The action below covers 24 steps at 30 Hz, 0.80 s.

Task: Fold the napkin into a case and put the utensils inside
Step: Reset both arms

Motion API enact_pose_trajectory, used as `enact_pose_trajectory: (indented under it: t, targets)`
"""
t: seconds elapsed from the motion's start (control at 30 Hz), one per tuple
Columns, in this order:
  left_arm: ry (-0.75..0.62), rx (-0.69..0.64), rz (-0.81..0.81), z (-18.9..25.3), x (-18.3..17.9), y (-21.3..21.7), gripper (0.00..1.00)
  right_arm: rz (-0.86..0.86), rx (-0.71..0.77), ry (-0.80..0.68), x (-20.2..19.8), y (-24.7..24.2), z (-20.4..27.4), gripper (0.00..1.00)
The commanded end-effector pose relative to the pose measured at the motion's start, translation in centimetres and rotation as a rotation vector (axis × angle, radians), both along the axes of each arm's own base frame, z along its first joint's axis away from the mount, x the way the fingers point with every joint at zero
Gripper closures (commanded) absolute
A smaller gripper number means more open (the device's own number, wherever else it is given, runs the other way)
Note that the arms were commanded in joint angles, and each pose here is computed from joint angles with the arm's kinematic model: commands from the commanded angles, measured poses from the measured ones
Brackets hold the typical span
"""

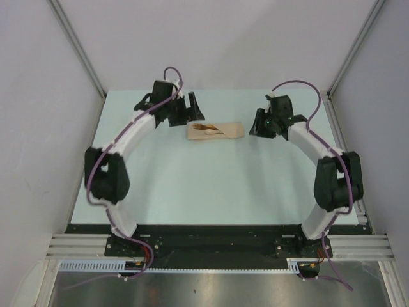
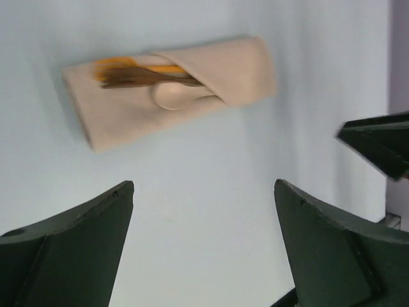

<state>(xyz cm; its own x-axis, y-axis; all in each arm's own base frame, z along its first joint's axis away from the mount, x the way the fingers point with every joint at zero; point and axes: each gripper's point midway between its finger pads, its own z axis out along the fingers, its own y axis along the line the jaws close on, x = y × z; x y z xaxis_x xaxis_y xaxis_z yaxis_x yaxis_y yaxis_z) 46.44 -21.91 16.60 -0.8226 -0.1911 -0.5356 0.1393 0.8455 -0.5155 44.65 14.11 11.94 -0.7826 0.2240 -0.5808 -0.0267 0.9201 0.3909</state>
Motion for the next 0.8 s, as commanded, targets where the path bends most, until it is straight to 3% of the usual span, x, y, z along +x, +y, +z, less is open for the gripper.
enact_pose_trajectory:
  t: [0.0,0.03,0.07,0.1,0.13,0.17,0.2,0.27,0.3,0.43,0.6,0.77]
  targets:
    - [-0.113,-0.103,-0.171,5.5,-10.6,-4.7,0.06,0.119,-0.076,-0.008,-7.7,3.6,2.1,0.53]
    - [-0.16,-0.133,-0.166,6.6,-12.0,-5.3,0.08,0.141,-0.068,-0.003,-9.1,4.5,2.3,0.52]
    - [-0.12,-0.114,-0.169,4.1,-14.5,-5.0,0.08,0.181,-0.068,0.006,-11.0,5.9,2.5,0.52]
    - [-0.202,-0.153,-0.207,7.0,-17.7,-5.7,0.09,0.199,-0.064,-0.04,-12.5,6.5,4.3,0.11]
    - [-0.238,-0.156,-0.168,7.4,-18.6,-5.6,0.09,0.207,-0.085,-0.028,-14.2,6.6,3.5,0.01]
    - [-0.226,-0.128,-0.156,5.4,-20.3,-5.0,0.09,0.203,-0.107,-0.053,-15.2,6.5,3.9,0.0]
    - [-0.303,-0.173,-0.186,7.9,-23.3,-5.3,0.09,0.235,-0.098,-0.101,-17.2,7.5,5.2,0.0]
    - [-0.331,-0.156,-0.116,6.6,-25.1,-4.0,0.08,0.249,-0.071,-0.087,-19.9,7.7,4.1,0.0]
    - [-0.388,-0.238,-0.158,8.6,-27.6,-4.5,0.08,0.276,-0.023,-0.128,-21.6,8.2,5.6,0.0]
    - [-0.4,-0.331,-0.144,7.7,-31.6,-3.2,0.01,0.297,0.055,-0.157,-25.8,8.0,5.0,0.0]
    - [-0.386,-0.403,-0.177,6.2,-34.2,-2.1,0.0,0.304,0.213,-0.213,-28.7,7.6,6.0,0.0]
    - [-0.441,-0.467,-0.183,8.2,-34.8,-1.1,0.0,0.323,0.371,-0.321,-29.6,7.8,9.5,0.0]
